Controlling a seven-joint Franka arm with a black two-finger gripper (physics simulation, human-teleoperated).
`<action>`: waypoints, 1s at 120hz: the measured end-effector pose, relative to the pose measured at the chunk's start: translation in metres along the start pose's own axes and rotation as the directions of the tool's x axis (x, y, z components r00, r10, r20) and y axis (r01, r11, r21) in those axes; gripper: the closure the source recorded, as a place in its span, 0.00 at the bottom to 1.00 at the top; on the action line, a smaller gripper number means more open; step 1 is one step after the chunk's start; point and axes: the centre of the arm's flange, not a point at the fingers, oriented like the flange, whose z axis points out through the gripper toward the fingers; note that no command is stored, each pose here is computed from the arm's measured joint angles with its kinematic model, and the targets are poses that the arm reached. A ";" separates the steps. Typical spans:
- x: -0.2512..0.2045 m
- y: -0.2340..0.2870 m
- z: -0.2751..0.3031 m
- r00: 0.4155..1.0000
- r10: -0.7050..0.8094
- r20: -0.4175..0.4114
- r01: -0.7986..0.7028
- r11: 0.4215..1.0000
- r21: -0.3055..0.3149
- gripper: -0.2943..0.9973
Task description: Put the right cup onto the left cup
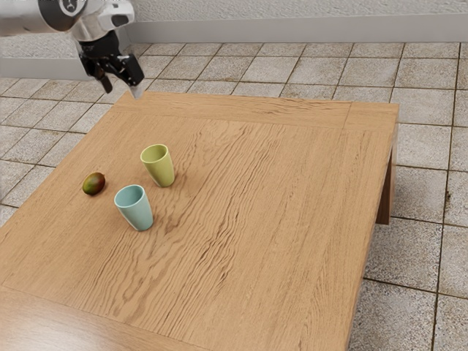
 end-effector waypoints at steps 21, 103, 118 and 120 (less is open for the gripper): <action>0.004 0.013 0.014 1.000 0.009 -0.010 -0.009 1.000 -0.002 0.24; -0.078 0.047 0.181 0.849 -0.504 0.159 0.515 0.856 -0.036 0.24; -0.086 0.045 0.201 0.816 -0.554 0.166 0.563 0.826 -0.008 0.24; -0.086 0.045 0.203 0.811 -0.561 0.165 0.569 0.822 -0.005 0.24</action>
